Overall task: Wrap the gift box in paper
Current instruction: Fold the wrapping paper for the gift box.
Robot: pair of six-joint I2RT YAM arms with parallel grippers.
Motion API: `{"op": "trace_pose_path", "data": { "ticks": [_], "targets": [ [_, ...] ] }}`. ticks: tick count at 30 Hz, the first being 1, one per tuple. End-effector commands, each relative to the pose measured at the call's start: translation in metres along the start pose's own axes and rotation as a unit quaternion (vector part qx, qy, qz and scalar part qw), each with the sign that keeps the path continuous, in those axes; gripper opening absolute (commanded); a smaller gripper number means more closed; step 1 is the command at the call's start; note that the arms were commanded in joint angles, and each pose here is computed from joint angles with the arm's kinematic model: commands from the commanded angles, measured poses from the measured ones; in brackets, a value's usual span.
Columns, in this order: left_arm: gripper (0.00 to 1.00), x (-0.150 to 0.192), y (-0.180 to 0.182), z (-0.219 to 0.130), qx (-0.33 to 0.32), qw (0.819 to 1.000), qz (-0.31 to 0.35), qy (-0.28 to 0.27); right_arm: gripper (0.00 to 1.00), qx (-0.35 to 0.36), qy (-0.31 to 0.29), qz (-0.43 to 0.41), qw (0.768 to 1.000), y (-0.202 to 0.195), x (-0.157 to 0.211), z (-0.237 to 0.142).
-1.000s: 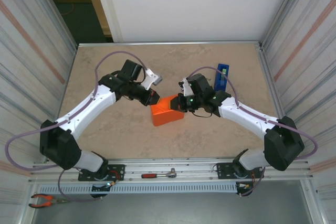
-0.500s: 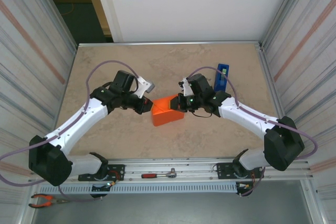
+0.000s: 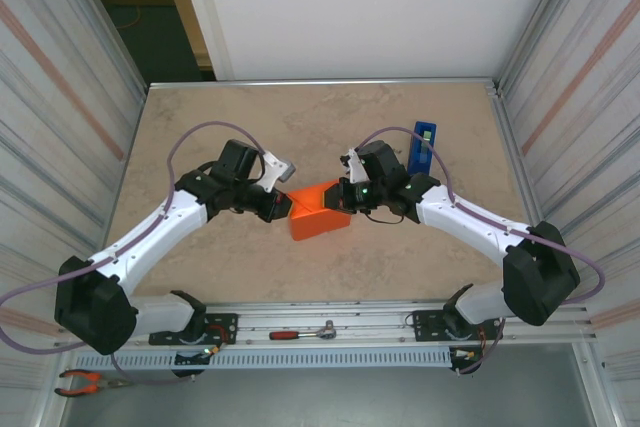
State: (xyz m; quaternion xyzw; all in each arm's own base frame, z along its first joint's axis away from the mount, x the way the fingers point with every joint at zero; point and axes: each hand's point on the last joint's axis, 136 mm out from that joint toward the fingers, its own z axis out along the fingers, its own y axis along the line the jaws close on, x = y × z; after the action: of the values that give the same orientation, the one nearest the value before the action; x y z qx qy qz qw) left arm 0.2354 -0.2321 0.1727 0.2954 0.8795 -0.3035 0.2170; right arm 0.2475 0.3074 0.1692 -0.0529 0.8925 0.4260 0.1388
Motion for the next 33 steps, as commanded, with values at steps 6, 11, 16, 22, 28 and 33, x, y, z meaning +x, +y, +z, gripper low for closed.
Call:
{"op": "trace_pose_path", "data": {
  "ticks": [6,11,16,22,28,33],
  "targets": [
    [0.0,0.009,-0.007,0.007,-0.01,1.0,0.02,0.01,0.0,0.055,0.018,0.038,0.998,-0.034,0.015,0.004],
    [0.0,0.022,-0.004,0.014,-0.063,0.994,0.073,0.043,0.0,0.054,0.017,0.039,0.998,-0.033,0.014,0.003],
    [0.0,0.027,-0.001,0.013,-0.106,0.984,0.123,0.067,0.0,0.055,0.018,0.039,0.998,-0.034,0.016,0.003],
    [0.0,-0.018,-0.02,-0.01,-0.09,0.987,0.131,-0.001,0.0,0.056,0.018,0.039,0.998,-0.035,0.016,0.004],
    [0.0,-0.047,-0.04,-0.006,-0.031,0.992,0.122,-0.028,0.0,0.055,0.019,0.039,0.998,-0.035,0.016,0.005],
    [0.0,-0.051,-0.041,0.007,-0.015,0.993,0.119,-0.018,0.0,0.055,0.019,0.039,0.998,-0.035,0.016,0.004]
  ]
}}
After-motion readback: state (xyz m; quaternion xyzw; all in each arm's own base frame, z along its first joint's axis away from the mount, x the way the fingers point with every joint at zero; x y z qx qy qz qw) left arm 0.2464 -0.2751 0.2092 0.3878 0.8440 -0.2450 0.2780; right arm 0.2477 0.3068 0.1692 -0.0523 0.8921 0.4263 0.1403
